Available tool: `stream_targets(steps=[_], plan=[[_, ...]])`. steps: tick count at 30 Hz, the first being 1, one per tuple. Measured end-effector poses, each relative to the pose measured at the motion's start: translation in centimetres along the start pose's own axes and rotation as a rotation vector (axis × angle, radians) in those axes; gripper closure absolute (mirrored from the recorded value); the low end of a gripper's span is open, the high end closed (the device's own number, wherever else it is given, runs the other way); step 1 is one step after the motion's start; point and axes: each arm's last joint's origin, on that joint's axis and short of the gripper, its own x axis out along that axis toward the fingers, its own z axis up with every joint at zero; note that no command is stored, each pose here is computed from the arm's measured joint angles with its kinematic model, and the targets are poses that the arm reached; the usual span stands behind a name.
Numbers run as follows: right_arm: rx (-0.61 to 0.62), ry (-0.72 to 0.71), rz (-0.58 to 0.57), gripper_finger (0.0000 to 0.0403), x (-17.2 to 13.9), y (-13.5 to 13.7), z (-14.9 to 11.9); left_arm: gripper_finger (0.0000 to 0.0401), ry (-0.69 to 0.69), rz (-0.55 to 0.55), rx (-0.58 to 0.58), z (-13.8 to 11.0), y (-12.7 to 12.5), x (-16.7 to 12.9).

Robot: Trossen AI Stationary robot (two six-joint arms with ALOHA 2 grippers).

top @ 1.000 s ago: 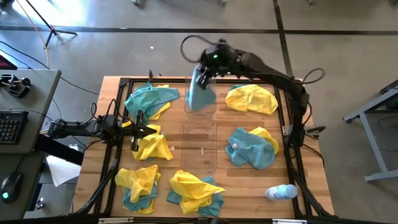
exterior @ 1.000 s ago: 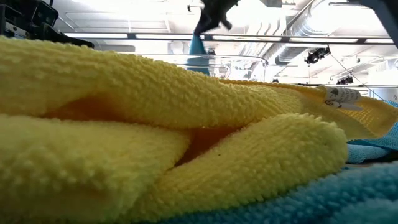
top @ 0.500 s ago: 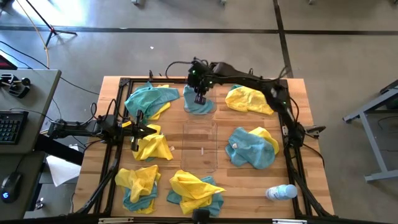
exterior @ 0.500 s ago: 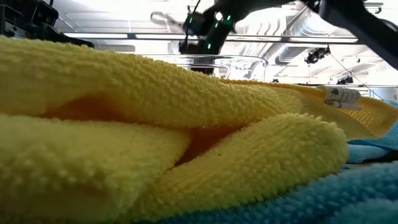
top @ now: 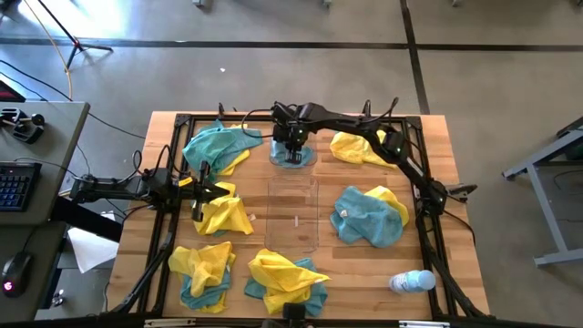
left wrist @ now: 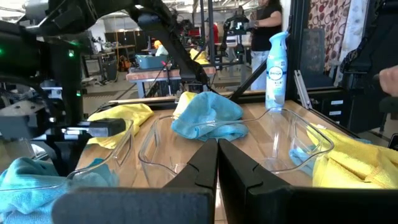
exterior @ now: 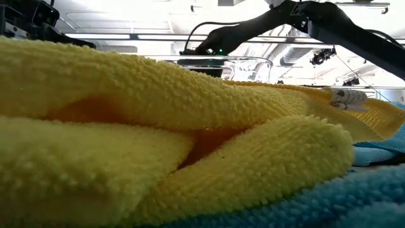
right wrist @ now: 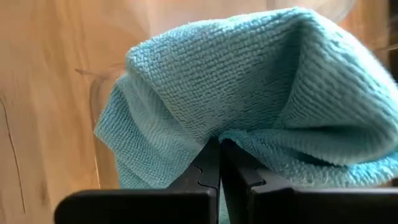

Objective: Sort microfiber towel by color & place in baskets
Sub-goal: Put the blue towel into the top transparent bin

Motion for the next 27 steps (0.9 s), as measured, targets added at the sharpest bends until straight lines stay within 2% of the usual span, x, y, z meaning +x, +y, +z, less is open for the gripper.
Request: stream_targets(steps=[7, 16, 19, 23, 27], plan=[[0.014, 0.004, 0.051, 0.0403, 0.1, -0.4, -0.4, 0.0401, 0.0, 0.0, 0.0, 0.0, 0.0, 0.0], [0.061, 0.022, 0.047, 0.0397, 0.1, -0.9, -0.7, 0.0401, 0.0, 0.0, 0.0, 0.0, 0.0, 0.0], [0.098, 0.054, 0.055, 0.0373, 0.0, -0.9, -1.1, 0.0401, 0.0, 0.0, 0.0, 0.0, 0.0, 0.0], [0.191, 0.1, 0.064, 0.0318, -0.2, -1.0, -1.6, 0.0401, 0.0, 0.0, 0.0, 0.0, 0.0, 0.0], [0.259, 0.089, 0.046, 0.0265, -2.3, -1.1, -1.7, 0.0401, 0.0, 0.0, 0.0, 0.0, 0.0, 0.0]])
